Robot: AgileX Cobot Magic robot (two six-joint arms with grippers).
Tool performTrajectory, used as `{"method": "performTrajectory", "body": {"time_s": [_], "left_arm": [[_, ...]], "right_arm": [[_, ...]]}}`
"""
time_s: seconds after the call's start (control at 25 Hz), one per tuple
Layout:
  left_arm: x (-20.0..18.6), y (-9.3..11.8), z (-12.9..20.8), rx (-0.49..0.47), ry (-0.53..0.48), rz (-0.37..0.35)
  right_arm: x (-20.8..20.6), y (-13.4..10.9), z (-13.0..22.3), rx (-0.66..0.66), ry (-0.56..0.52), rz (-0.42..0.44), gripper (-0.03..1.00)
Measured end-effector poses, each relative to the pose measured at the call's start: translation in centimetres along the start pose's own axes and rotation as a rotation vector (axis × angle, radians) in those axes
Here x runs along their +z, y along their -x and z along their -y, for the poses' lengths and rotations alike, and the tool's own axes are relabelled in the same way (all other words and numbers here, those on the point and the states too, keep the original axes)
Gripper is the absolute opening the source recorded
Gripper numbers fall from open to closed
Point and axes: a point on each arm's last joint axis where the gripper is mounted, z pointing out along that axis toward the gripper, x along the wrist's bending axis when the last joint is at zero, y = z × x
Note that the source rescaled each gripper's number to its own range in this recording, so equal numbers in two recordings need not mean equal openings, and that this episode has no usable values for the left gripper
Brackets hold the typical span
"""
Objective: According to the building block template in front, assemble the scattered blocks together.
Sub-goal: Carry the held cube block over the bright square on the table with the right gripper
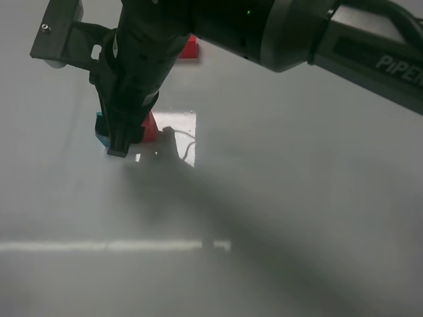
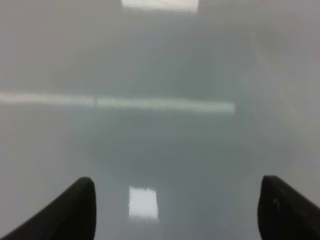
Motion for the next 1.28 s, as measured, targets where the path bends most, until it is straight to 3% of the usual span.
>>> {"method": "performTrajectory", "body": {"time_s": [0.4,1.2,1.28], "left_arm": [[0.0,0.0,0.0,0.000,0.000,0.000],[0.0,0.0,0.0,0.000,0.000,0.000],[0.0,0.0,0.0,0.000,0.000,0.000]], "right_arm": [[0.0,0.2,0.1,-0.068,-0.012,0.026,1.00],[3.1,-0.2,1.2,-0.065,-0.051,-0.002,1.00],[3.1,-0.2,1.3,-0.063,-0.050,-0.003,0.94]]}}
